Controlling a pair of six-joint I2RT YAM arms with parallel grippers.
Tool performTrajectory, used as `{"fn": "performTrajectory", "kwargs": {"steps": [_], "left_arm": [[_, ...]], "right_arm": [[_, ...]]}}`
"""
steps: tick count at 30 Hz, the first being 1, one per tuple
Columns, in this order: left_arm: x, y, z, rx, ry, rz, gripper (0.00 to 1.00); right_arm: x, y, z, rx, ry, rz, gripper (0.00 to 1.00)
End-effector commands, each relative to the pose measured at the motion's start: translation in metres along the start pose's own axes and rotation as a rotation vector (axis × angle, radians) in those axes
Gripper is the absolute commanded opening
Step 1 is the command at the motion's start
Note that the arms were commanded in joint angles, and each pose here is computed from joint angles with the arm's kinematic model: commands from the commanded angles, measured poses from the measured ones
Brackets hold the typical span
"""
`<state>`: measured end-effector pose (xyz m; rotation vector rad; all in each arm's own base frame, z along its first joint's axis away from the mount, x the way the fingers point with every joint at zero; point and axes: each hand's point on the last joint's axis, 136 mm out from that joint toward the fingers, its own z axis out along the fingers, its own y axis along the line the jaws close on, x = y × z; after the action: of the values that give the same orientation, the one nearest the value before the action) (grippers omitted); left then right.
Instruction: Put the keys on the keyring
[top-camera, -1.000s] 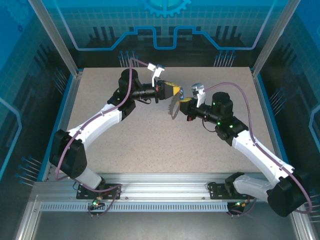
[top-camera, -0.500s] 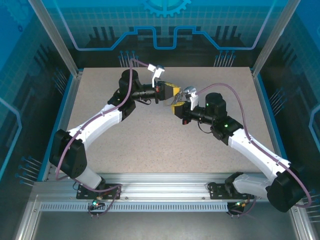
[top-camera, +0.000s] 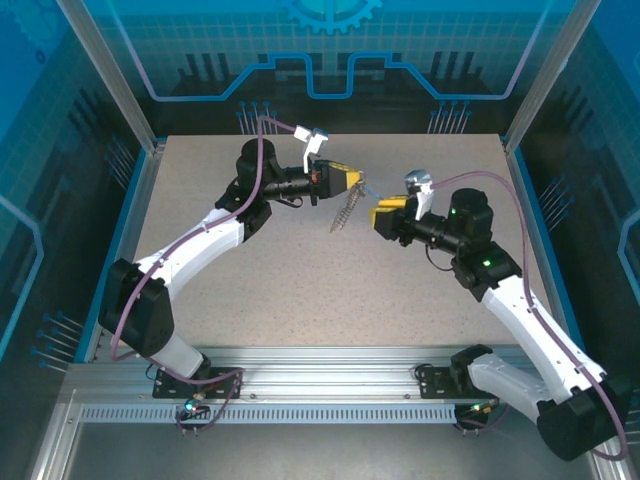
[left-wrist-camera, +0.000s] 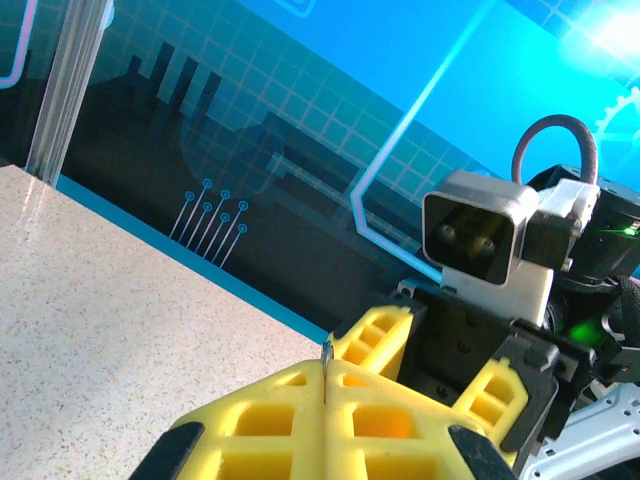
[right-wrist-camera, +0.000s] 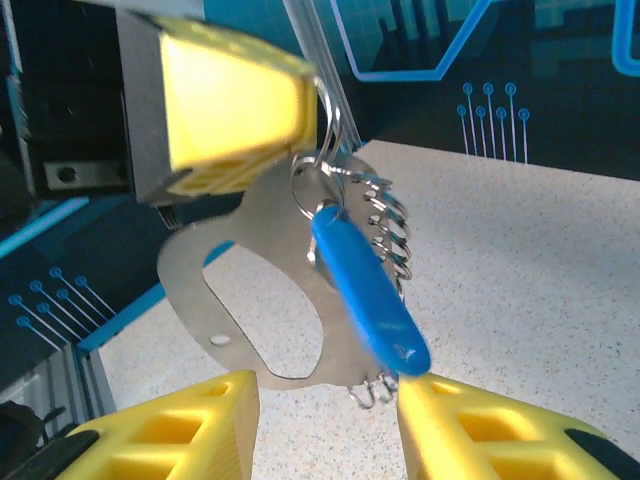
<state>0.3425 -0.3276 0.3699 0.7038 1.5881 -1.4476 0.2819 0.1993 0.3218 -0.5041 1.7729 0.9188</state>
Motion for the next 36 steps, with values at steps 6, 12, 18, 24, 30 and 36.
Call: {"fn": "performTrajectory", "kwargs": {"steps": [6, 12, 18, 24, 30, 36], "left_arm": [[-0.009, -0.014, -0.002, 0.029, -0.035, 0.045, 0.00], [-0.009, -0.014, -0.002, 0.030, -0.036, 0.044, 0.00], [-0.009, -0.014, -0.001, 0.038, -0.043, 0.042, 0.00], [-0.009, -0.013, -0.001, 0.039, -0.048, 0.036, 0.00], [-0.009, -0.013, 0.000, 0.040, -0.048, 0.035, 0.00], [-0.010, -0.012, 0.000, 0.040, -0.050, 0.033, 0.00]], "right_arm": [[-0.055, 0.008, -0.003, -0.052, -0.142, 0.069, 0.45], [-0.080, 0.003, -0.001, -0.082, -0.220, 0.114, 0.47], [-0.088, 0.004, 0.009, -0.156, -0.236, 0.156, 0.47], [-0.082, 0.001, 0.021, -0.199, -0.219, 0.198, 0.47], [-0.075, 0.000, 0.026, -0.227, -0.202, 0.223, 0.46], [-0.067, 0.004, 0.031, -0.256, -0.173, 0.230, 0.44]]}}
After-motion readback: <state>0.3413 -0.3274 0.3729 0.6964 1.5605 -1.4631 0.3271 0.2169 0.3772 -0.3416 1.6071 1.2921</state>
